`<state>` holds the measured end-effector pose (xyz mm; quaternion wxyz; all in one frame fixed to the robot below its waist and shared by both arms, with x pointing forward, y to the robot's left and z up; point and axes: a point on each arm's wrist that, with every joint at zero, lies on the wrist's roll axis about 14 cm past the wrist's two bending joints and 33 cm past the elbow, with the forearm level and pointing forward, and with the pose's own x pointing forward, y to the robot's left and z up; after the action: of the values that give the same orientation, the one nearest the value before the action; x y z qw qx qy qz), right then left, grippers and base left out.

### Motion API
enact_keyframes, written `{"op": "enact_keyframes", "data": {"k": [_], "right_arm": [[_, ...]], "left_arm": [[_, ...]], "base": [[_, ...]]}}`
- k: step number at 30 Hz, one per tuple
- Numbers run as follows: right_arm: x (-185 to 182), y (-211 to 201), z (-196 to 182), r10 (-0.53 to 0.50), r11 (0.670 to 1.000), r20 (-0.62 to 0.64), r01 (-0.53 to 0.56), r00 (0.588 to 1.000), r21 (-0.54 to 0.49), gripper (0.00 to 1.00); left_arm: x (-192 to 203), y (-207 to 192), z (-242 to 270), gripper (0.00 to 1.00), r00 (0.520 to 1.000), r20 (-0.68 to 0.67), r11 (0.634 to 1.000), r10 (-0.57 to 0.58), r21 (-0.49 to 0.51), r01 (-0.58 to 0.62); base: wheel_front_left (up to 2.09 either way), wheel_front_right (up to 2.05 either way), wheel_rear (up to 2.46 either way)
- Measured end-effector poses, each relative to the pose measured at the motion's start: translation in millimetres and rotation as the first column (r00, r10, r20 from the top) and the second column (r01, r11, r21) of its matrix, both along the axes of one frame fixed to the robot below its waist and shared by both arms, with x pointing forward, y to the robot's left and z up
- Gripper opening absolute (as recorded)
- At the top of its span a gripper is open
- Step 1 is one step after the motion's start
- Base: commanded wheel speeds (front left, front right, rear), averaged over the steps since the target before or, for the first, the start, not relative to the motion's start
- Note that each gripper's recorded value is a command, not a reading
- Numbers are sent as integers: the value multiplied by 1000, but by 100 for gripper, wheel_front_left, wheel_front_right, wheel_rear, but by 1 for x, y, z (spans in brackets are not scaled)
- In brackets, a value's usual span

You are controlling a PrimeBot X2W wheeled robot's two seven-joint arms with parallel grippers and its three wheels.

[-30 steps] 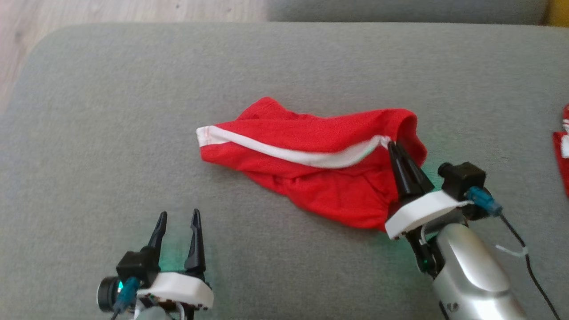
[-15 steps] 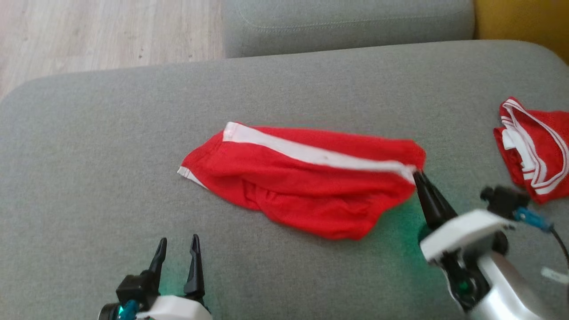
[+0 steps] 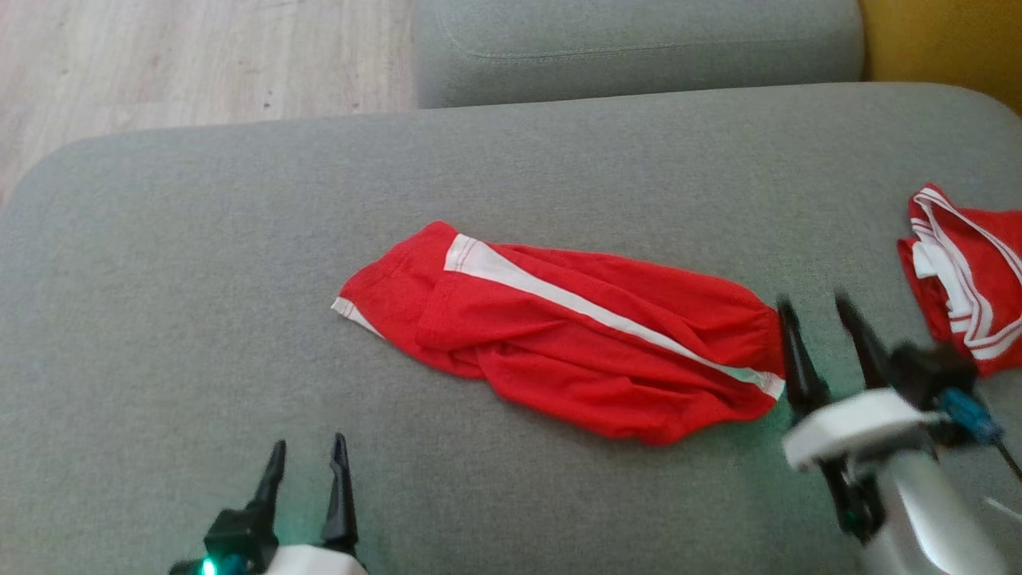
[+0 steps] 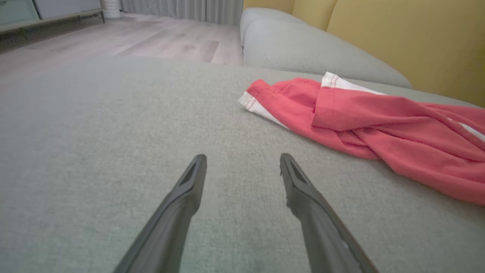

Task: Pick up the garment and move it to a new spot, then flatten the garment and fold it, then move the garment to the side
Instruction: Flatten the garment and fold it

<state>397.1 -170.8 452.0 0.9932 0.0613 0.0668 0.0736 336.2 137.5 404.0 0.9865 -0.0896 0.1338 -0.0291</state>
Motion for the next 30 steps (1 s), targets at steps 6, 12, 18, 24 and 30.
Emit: {"op": "enact_keyframes", "data": {"k": [6, 12, 18, 24, 30], "right_arm": [[-3, 41, 38, 83, 995, 147, -73, 986, -73, 100], [-33, 40, -1, 79, 993, 34, -76, 996, -96, 100], [-36, 40, -2, 68, 996, 28, -66, 997, -65, 100], [-38, 40, -2, 62, 997, 25, -61, 998, -50, 100], [-40, 27, -9, 16, 999, 4, -16, 1000, -34, 100]], "left_arm": [[8, 9, 25, 100, 996, 90, 997, 16, 80, -23], [7, 12, 34, 100, 992, 126, 992, 10, 125, -26], [-6, 14, 27, 100, 994, 104, 988, 13, 153, -29], [-11, 16, 25, 100, 995, 100, 987, 22, 155, -38], [-10, 24, 27, 100, 993, 106, 985, 51, 160, -68]], "base": [[0, 0, 0], [0, 0, 0], [0, 0, 0], [0, 0, 0], [0, 0, 0]]}}
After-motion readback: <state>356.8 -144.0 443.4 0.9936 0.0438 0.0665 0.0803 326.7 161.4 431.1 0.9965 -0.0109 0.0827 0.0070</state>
